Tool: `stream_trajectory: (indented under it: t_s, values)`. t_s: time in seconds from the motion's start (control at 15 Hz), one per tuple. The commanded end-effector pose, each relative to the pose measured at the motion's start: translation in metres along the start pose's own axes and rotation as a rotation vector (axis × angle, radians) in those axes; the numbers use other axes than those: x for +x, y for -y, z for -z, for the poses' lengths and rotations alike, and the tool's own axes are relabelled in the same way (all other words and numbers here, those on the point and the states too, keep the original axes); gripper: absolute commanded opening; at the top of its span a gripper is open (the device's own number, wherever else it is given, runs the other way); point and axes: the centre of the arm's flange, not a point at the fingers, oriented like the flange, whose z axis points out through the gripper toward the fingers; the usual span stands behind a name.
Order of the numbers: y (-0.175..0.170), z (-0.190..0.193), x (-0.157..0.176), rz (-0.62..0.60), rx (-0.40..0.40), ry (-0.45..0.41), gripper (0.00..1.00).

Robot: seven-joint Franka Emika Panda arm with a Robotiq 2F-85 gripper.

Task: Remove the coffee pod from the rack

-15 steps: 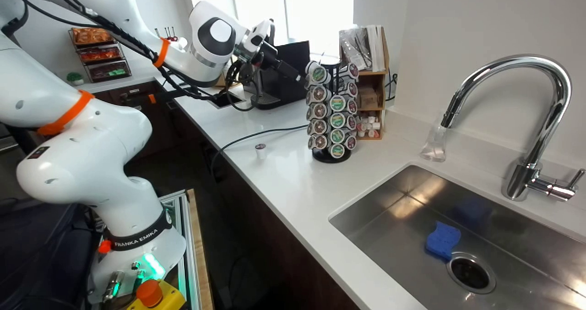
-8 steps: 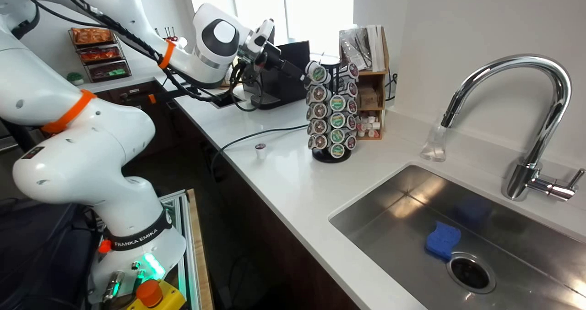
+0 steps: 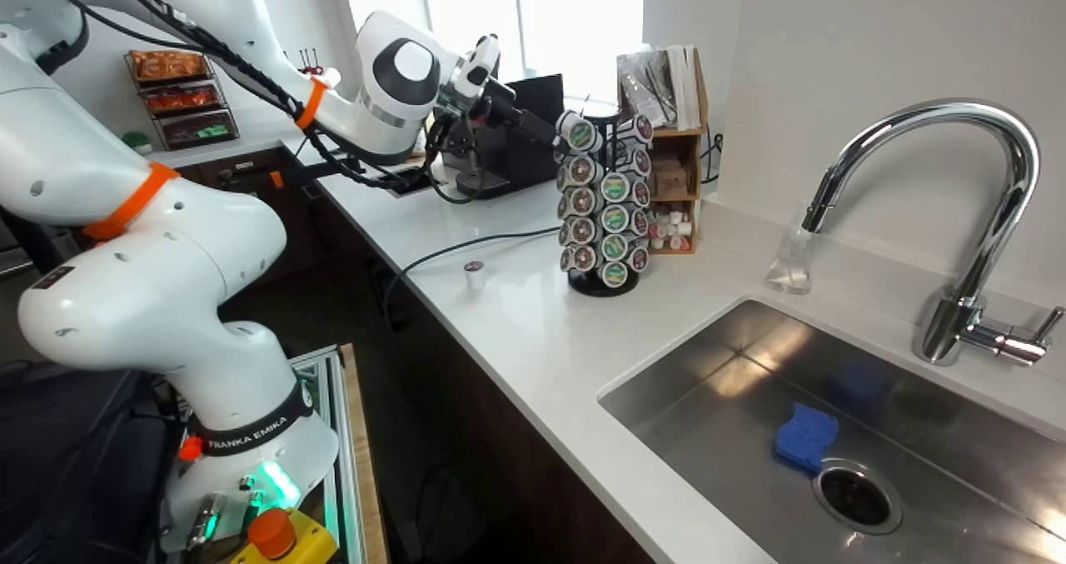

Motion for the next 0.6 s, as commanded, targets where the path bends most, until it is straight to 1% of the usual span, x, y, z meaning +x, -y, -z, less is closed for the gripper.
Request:
stream_trajectory:
  t_s: [0.0,0.13,0.33,0.4,0.47,0.53]
  values:
    - [0.0087,-0.0088,-0.0108,0.004,-0.003,-0.038,0.89]
    - [0.0093,-0.0096,-0.0115,0.006,-0.007,-0.046,0.9]
    - [0.0103,-0.0099,-0.0123,0.007,-0.013,-0.053,0.86]
    - [0.0108,-0.0099,-0.0128,0.007,-0.016,-0.052,0.81]
    - [0.0113,-0.0097,-0.0131,-0.001,-0.017,-0.049,0.8]
    - [0.0115,-0.0091,-0.0133,-0.006,-0.02,-0.047,0.71]
